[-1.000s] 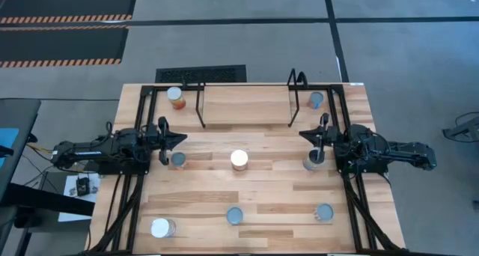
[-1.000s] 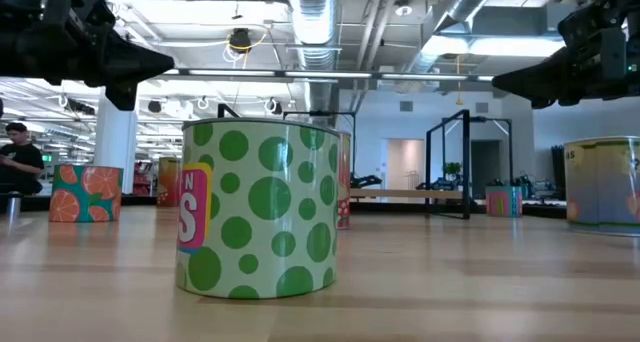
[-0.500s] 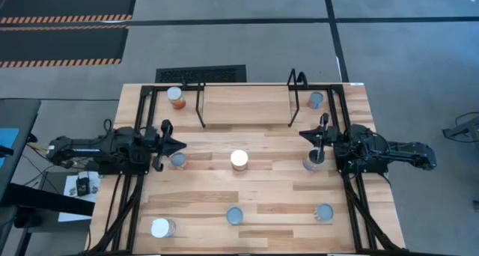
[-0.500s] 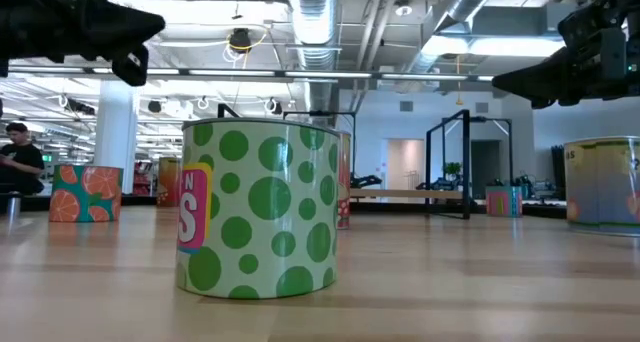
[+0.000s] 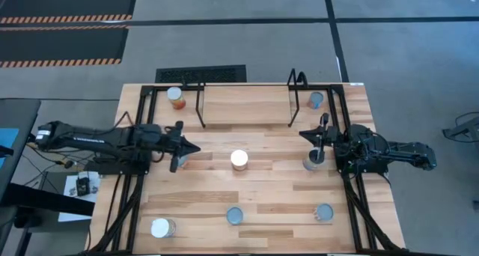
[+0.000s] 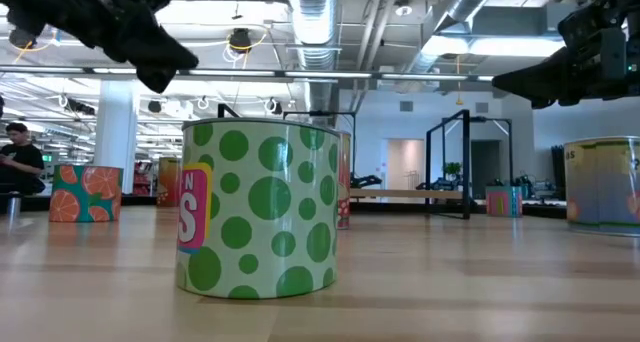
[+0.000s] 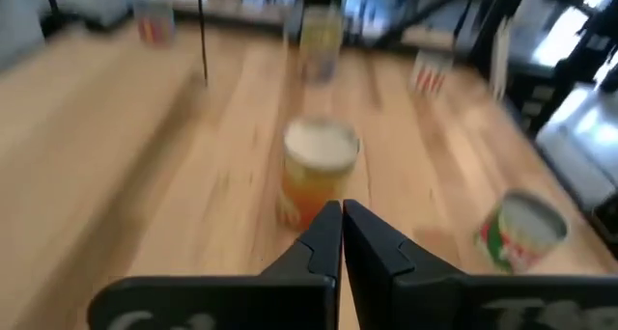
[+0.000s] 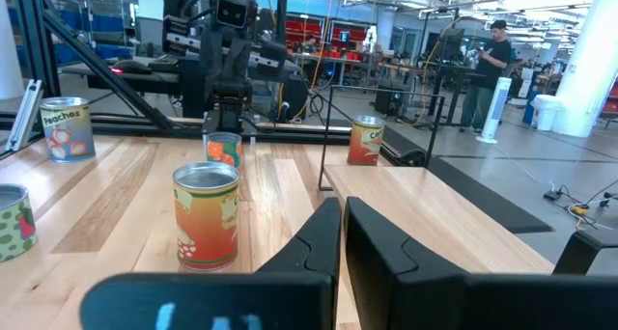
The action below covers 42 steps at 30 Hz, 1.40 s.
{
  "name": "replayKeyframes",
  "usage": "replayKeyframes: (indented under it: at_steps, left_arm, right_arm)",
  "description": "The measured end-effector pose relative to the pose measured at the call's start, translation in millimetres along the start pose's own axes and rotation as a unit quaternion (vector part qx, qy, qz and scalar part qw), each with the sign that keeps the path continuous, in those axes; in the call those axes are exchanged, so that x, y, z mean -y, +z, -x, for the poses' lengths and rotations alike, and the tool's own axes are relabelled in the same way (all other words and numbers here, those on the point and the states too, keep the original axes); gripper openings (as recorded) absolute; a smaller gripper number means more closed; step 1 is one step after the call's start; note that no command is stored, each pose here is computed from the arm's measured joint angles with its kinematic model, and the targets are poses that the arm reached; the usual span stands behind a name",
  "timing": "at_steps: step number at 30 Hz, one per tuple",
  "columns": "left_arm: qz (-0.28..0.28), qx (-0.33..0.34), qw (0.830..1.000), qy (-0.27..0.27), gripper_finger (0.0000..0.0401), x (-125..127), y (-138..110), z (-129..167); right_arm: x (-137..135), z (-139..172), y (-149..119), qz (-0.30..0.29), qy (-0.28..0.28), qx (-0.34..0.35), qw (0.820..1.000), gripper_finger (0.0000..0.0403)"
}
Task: Pick and place cans onto a shelf
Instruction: Put the canned oranges on the shelf
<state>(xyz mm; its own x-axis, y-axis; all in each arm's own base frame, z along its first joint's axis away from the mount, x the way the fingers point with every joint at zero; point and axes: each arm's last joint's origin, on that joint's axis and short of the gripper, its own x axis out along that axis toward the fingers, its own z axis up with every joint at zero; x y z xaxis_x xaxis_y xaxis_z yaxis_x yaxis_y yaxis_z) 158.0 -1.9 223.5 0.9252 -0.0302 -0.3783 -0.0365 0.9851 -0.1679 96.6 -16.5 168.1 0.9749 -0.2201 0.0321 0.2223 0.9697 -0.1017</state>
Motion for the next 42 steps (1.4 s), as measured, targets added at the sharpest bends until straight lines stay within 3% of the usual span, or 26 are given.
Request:
replayKeyframes:
  at_steps: [5,10,18,29,32,36,42]
  left_arm:
    - [0.045,-0.118,0.992,-0.001,0.0006,7,9,-4]
    - [0.056,-0.214,0.975,0.008,0.0036,19,11,-8]
    - [0.072,-0.329,0.932,0.134,0.0102,30,10,-14]
    - [0.123,-0.44,0.867,0.201,0.0166,29,-20,-47]
    - [0.131,-0.458,0.851,0.221,0.0167,28,-26,-53]
    - [0.126,-0.468,0.844,0.231,0.0145,28,-30,-57]
    - [0.091,-0.464,0.857,0.203,0.0045,28,-27,-57]
  right_arm:
    - [0,0,0,0.0,0.0,0.0,1.0,0.0045]
    - [0,0,0,0.0,0.0,0.0,1.0,0.0045]
    - [0,0,0,0.0,0.0,0.0,1.0,0.0045]
    - [0,0,0,0.0,0.0,0.0,1.0,0.0045]
    - [0,0,0,0.0,0.0,0.0,1.0,0.0045]
    - [0,0,0,0.0,0.0,0.0,1.0,0.0045]
    - [0,0,0,0.0,0.0,-0.001,1.0,0.0045]
